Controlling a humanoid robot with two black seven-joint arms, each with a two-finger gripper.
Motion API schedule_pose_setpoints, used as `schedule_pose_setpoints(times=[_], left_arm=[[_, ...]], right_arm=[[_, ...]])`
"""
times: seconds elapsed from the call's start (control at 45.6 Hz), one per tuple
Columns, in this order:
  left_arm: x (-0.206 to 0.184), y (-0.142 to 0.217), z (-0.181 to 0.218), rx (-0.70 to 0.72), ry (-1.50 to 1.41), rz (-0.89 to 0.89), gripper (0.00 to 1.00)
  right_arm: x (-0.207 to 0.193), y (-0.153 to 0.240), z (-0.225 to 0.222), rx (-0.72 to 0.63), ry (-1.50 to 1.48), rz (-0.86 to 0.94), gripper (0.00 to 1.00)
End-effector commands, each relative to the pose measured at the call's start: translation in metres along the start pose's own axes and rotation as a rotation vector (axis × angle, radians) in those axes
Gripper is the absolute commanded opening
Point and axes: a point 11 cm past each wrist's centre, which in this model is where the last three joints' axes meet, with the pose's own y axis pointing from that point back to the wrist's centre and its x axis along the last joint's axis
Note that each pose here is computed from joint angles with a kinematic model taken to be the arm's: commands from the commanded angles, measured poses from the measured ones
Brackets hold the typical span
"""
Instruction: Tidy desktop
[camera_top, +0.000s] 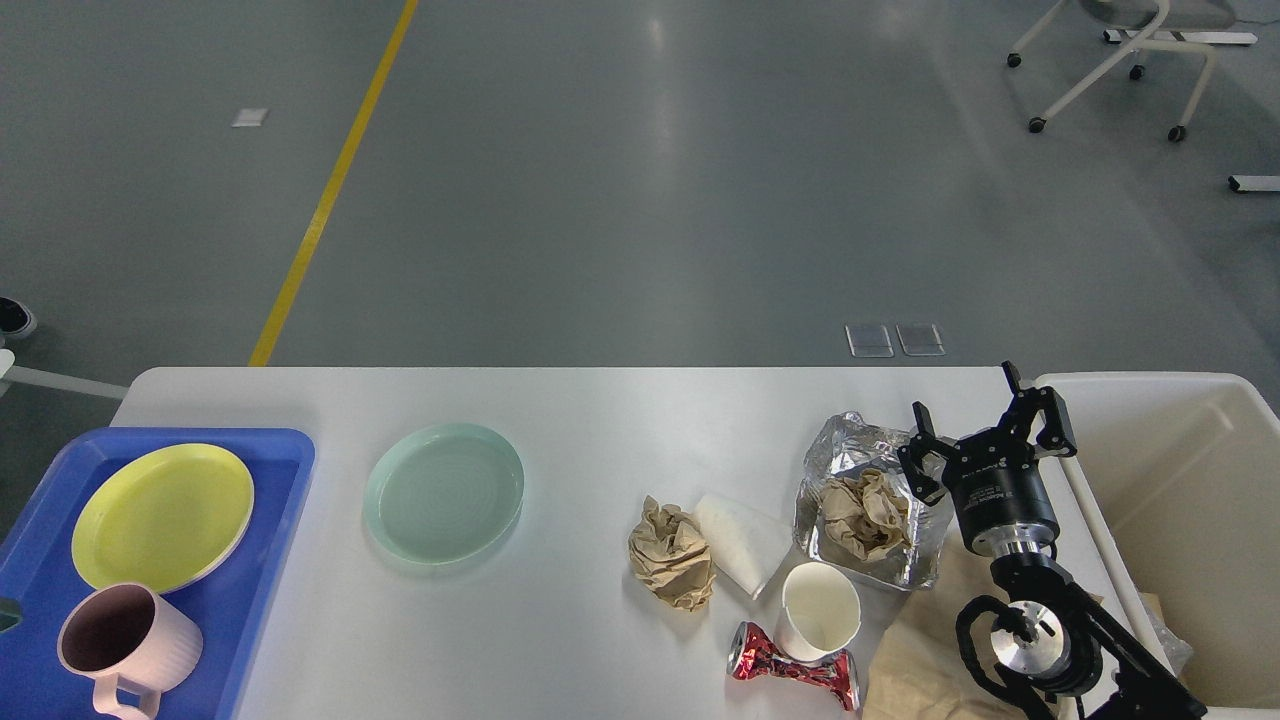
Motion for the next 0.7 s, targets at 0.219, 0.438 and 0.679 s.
schedule_pose_setpoints(times=[0.219, 0.438, 0.679], left_arm=[[-0.021, -0.03, -0.006, -0.048, 0.03, -0.023, 0.07], [-0.027, -0.038, -0.01, -0.047, 0.042, -0.038, 0.07], [-0.027, -0.038, -0.013, -0.041, 0.041, -0.031, 0.31]], right_arm=[[0.0, 0.0, 0.0, 0.0, 0.0, 0.001, 1.0], [0.0, 0.0, 0.0, 0.0, 0.0, 0.001, 1.0], [0.0, 0.0, 0.0, 0.0, 0.0, 0.001, 1.0]])
